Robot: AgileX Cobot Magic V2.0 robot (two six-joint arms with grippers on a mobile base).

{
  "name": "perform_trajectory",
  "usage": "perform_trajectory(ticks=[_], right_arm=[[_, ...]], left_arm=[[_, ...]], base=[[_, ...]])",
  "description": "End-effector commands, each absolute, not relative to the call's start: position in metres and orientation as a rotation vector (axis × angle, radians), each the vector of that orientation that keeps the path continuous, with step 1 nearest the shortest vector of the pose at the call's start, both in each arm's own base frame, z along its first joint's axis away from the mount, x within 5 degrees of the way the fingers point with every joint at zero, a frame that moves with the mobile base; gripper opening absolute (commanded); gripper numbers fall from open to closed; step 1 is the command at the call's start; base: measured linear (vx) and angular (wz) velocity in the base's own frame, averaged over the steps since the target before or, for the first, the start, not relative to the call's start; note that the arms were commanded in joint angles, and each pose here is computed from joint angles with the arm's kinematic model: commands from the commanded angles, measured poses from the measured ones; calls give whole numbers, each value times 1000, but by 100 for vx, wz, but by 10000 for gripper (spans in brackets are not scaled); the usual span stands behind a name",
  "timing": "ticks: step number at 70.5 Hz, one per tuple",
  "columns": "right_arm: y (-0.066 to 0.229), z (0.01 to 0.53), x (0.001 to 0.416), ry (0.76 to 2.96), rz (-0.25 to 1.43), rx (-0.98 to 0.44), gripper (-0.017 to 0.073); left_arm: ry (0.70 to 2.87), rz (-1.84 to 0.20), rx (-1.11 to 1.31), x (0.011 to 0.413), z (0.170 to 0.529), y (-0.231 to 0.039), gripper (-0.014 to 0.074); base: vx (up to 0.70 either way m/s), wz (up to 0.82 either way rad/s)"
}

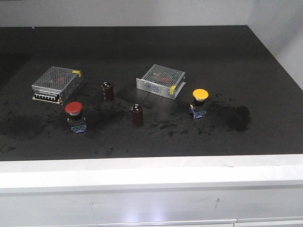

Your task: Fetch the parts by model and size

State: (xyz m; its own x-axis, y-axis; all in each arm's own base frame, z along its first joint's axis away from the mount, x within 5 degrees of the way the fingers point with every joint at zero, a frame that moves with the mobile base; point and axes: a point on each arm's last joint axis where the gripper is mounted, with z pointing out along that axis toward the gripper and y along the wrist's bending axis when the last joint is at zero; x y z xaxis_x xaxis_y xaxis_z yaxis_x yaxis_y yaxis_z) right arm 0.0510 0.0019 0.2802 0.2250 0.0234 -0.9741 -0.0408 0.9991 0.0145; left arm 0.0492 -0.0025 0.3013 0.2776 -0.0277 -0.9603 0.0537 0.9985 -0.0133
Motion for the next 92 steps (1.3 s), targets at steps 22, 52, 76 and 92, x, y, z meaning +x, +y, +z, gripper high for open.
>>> perform_trajectory(ticks=[22, 52, 76, 92], right_arm=[[3, 336, 115, 1651, -8, -46, -6], [4, 312, 154, 1854, -1, -47, 20], [5, 305, 178, 1965, 3, -43, 402], [5, 302, 181, 1977, 0, -49, 494]], left_arm=[[1761, -46, 10, 131, 347, -5, -6], [1892, -42, 11, 159, 328, -7, 2], [1924, -100, -39, 161, 324, -8, 312], [2050, -193, -18, 190, 338, -20, 601]], base=[[0, 0], [0, 0], [0, 0], [0, 0]])
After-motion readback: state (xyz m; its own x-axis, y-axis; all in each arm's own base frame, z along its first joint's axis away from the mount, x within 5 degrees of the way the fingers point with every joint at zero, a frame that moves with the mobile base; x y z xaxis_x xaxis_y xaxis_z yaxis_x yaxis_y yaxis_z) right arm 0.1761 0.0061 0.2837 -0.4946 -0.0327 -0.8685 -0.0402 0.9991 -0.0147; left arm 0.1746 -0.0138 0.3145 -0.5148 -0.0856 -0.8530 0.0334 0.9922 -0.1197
